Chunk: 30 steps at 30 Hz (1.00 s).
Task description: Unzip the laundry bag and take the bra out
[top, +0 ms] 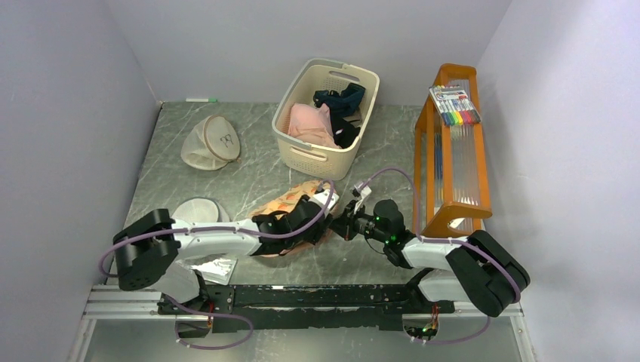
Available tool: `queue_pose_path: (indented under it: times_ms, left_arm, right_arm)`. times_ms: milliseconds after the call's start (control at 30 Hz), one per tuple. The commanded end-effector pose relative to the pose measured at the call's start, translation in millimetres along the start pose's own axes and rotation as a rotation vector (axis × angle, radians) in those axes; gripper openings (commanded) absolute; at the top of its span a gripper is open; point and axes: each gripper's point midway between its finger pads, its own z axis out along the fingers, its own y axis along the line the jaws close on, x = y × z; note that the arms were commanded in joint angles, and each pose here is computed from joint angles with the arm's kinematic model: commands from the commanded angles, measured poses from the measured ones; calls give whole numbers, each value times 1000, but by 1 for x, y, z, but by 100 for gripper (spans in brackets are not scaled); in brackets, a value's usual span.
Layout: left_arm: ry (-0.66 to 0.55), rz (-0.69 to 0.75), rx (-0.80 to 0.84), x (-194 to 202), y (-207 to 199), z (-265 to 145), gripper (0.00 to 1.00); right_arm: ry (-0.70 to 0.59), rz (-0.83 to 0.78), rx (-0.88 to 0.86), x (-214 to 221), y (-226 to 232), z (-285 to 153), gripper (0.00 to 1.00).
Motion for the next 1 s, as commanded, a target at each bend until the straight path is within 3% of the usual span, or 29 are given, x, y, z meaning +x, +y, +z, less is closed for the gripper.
queue_pose_path:
  times_ms: [0, 67, 167, 433, 600, 900, 967]
  left_arm:
    - [-66, -16, -16, -27, -5, 14, 63]
    - [-58, -10, -28, -27, -3, 19, 56]
    - [-44, 6, -48, -23, 1, 21, 37]
    - [-32, 17, 15, -12, 2, 1, 11]
    - [-9, 16, 54, 6, 4, -13, 7]
    - [75, -1, 11, 45, 17, -17, 7]
    - [66, -2, 34, 41, 14, -18, 14]
  right_arm:
    - [-39, -31, -40, -11, 9, 1, 0]
    - [-43, -33, -28, -12, 8, 0, 0]
    - [-49, -36, -11, -13, 5, -2, 0]
    - [-77, 19, 191, -17, -28, -9, 0]
    - [-74, 73, 307, -13, -53, -15, 0]
    - [-74, 98, 317, -13, -62, -20, 0]
    - [-82, 69, 259, -15, -52, -19, 0]
